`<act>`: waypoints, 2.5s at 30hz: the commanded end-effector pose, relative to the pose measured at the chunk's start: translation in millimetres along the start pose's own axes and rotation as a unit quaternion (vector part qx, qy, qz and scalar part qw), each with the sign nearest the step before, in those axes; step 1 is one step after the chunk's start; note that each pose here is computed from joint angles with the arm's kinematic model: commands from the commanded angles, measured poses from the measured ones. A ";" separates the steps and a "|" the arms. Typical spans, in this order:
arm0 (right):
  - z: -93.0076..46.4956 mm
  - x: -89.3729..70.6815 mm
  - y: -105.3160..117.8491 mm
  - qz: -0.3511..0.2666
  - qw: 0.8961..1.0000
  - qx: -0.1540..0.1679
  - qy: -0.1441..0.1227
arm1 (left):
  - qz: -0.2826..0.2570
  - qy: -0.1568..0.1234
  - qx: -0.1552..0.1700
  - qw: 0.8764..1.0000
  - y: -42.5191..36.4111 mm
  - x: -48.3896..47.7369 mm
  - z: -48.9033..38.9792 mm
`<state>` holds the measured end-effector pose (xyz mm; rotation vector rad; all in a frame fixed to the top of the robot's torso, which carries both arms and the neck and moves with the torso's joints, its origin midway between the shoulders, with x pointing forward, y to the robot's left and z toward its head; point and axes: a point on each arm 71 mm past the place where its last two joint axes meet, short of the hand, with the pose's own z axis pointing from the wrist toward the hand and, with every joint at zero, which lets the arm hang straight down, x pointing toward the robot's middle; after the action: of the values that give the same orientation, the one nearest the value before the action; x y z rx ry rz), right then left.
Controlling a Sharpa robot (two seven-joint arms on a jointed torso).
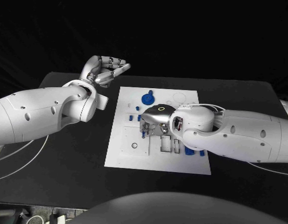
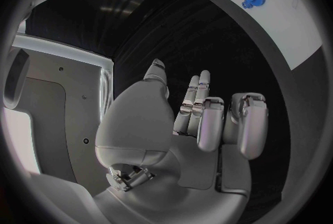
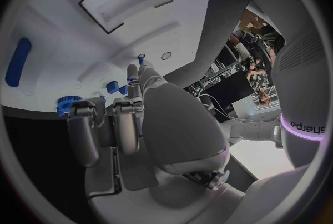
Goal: Assemble the parts on the task board
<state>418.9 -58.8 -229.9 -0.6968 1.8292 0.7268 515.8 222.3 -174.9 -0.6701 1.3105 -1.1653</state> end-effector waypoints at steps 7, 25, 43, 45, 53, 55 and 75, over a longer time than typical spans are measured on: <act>0.4 1.9 1.2 -0.002 1.000 -0.004 0.010 | -0.005 0.005 0.005 1.000 -1.7 1.5 0.1; 0.8 3.8 1.2 0.001 1.000 -0.002 0.022 | -0.005 0.005 0.005 1.000 -1.6 1.3 0.1; 0.8 4.4 0.7 0.002 1.000 0.004 0.026 | -0.005 0.006 0.006 1.000 -1.7 1.8 0.3; 0.8 4.4 0.9 0.003 1.000 0.004 0.026 | -0.005 0.006 0.006 1.000 -1.8 1.9 0.4; -2.3 0.4 0.2 0.018 1.000 0.003 -0.005 | -0.005 0.006 0.006 1.000 -1.8 1.9 0.6; -5.5 -2.2 -2.7 0.035 0.999 0.006 -0.026 | -0.005 0.006 0.007 1.000 -1.8 2.1 0.7; -90.5 -46.8 -88.4 0.168 0.973 0.115 -0.111 | -0.005 0.009 0.009 1.000 -1.3 6.4 3.7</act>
<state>448.1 -179.0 -170.9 -0.1301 1.7821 0.7722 518.4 217.8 -175.9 -0.6649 1.3115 -1.1688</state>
